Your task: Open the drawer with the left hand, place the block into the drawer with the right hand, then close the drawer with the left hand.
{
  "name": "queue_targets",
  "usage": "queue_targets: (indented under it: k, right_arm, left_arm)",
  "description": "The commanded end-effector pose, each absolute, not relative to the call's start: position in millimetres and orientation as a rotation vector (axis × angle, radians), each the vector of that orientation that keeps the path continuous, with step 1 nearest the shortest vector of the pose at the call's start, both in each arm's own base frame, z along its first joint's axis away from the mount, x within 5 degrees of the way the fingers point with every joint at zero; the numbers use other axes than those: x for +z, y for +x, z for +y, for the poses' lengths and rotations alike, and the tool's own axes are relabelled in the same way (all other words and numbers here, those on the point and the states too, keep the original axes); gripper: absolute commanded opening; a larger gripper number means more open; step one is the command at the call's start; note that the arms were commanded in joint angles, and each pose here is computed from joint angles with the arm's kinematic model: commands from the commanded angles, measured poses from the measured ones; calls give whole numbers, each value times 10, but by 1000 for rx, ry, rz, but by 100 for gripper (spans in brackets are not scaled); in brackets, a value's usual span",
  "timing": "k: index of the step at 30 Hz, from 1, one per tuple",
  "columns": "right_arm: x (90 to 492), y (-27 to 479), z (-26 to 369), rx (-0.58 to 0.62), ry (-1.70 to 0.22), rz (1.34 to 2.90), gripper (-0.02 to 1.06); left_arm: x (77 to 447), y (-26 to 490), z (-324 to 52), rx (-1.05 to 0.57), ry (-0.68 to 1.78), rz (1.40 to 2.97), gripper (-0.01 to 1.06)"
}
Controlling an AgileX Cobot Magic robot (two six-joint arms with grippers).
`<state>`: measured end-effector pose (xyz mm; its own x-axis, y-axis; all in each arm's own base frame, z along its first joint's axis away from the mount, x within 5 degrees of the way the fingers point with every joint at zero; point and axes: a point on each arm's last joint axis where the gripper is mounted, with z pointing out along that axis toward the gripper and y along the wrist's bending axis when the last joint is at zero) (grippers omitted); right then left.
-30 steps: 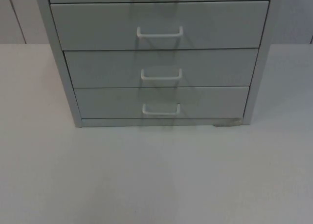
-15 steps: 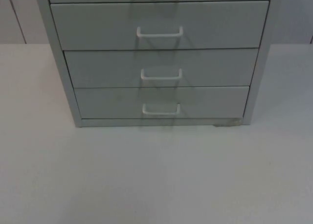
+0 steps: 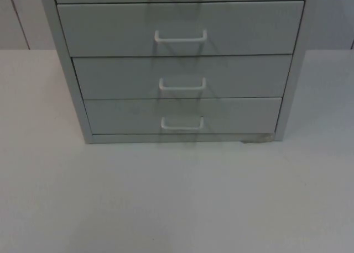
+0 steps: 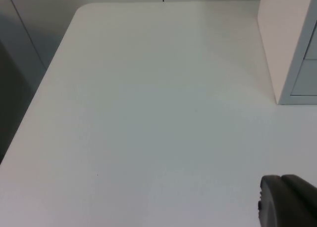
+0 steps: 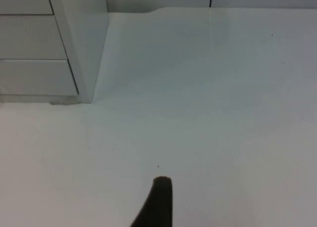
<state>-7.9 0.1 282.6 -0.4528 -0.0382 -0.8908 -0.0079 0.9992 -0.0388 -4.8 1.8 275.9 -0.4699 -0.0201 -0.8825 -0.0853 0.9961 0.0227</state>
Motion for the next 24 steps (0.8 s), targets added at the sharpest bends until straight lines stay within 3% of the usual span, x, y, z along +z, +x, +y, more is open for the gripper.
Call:
queue_targets:
  k: [1,13,16,19,20,23,24]
  right_arm:
    - [2807,-77,-6,-41,-27,2045,78]
    - [2800,-75,-22,-46,6,2047,78]
    - [2800,-75,-17,-44,-5,2048,78]
    - [2800,-75,-17,-45,-7,2048,79]
    - [2800,-75,-17,-45,-7,2048,79]
    - [2800,-75,-17,-45,-7,2048,83]
    - [2800,-75,-17,-45,-7,2048,88]
  left_arm:
    - [2743,-49,18,73,-79,2064,0]
    - [2743,-48,13,68,-73,2064,0]
    - [2742,-48,9,70,-58,2065,8]
    - [2742,-48,9,70,-58,2065,47]
    - [2742,-48,9,70,-58,2065,47]
    - [2742,-48,9,70,-58,2065,97]
    - [2742,-48,9,68,-62,2065,105]
